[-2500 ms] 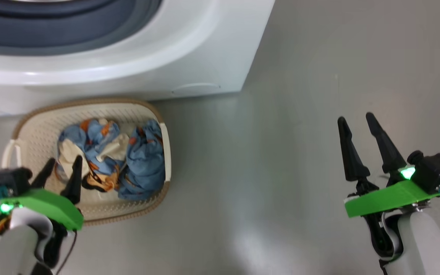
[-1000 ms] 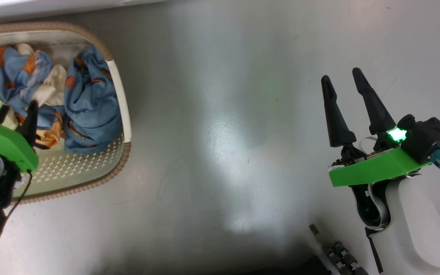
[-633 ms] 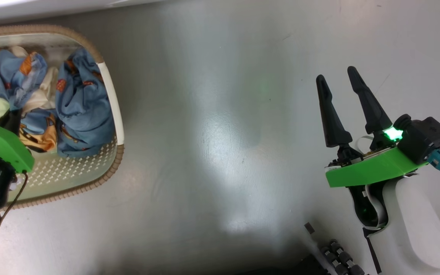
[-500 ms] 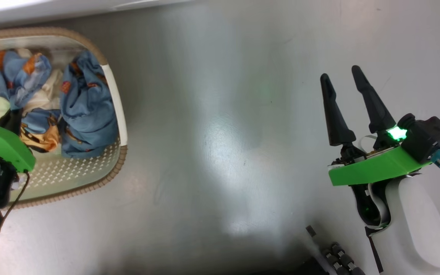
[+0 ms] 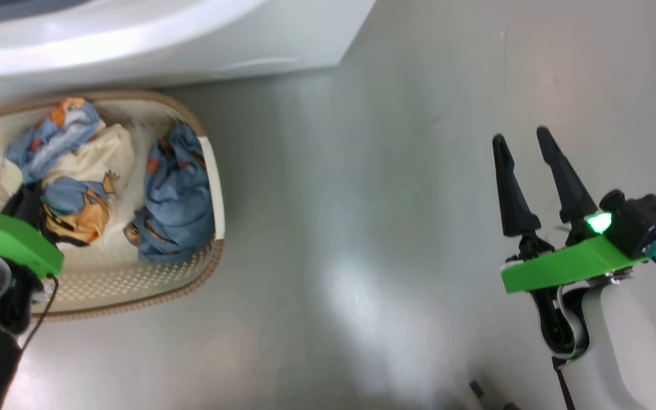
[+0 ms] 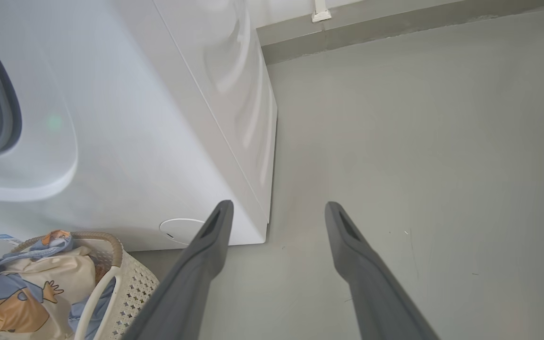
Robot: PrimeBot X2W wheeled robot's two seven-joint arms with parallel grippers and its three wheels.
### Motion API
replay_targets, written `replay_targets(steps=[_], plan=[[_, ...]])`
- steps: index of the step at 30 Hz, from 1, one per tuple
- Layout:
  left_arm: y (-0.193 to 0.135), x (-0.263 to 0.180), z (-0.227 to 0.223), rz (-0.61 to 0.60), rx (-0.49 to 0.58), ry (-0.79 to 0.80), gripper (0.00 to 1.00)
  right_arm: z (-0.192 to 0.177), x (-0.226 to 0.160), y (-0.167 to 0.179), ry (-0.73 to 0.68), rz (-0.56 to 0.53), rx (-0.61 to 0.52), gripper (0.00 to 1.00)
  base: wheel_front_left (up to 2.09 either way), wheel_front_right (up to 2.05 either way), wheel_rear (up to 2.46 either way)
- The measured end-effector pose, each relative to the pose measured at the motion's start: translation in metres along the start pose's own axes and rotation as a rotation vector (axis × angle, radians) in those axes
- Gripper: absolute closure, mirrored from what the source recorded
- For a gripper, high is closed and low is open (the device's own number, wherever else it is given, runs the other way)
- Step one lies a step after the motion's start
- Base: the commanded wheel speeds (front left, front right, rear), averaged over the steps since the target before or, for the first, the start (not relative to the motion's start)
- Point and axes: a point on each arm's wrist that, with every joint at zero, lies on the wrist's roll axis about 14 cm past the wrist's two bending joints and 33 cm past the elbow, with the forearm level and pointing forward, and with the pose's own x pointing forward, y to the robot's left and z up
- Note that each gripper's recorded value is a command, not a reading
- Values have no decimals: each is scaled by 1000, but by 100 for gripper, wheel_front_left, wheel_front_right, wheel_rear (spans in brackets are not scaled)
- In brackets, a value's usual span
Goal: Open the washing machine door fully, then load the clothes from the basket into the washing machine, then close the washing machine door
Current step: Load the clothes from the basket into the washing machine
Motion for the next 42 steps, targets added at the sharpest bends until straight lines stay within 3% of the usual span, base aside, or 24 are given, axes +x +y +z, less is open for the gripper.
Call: replay_targets(steps=[24,42], plan=[[-42,-167,75,-76,90,-442,100,72,-97,6,-111,3,26,0,0,0,0],[-58,-278,77,-80,115,-714,100,88,-145,6,-154,18,7,0,0,0,0]])
